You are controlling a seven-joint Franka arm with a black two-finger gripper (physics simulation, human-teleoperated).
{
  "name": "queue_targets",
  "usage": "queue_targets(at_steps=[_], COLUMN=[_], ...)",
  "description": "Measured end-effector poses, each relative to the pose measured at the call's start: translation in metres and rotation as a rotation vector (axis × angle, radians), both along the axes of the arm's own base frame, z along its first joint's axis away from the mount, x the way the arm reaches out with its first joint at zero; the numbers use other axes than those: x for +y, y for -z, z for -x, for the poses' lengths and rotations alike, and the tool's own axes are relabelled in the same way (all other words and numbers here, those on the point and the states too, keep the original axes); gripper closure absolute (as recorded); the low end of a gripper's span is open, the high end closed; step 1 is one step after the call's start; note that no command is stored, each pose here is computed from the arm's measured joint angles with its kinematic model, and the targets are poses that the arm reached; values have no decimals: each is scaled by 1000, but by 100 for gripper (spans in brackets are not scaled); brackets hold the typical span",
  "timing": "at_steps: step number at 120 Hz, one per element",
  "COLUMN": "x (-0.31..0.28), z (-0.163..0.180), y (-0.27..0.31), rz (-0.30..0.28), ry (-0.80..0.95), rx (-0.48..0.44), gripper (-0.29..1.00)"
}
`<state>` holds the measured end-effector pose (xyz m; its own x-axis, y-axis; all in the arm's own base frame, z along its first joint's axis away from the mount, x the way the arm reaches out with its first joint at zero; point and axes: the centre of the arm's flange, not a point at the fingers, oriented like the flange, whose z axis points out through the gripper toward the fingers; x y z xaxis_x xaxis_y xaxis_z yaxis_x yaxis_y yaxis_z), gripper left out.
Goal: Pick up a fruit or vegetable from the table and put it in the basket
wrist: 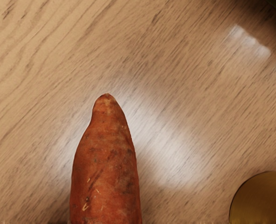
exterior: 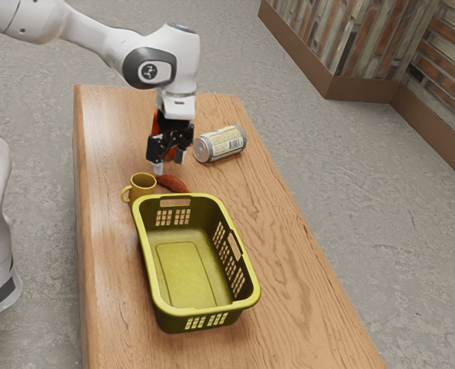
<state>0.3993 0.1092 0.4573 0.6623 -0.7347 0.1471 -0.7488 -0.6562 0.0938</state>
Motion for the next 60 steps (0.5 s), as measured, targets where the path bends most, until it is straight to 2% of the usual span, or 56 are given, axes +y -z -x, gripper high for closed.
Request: queue_targets(at_steps=[60], x=[4], z=[-8], y=[18], rz=[-6], ry=[-3], rx=[18], gripper=[17])
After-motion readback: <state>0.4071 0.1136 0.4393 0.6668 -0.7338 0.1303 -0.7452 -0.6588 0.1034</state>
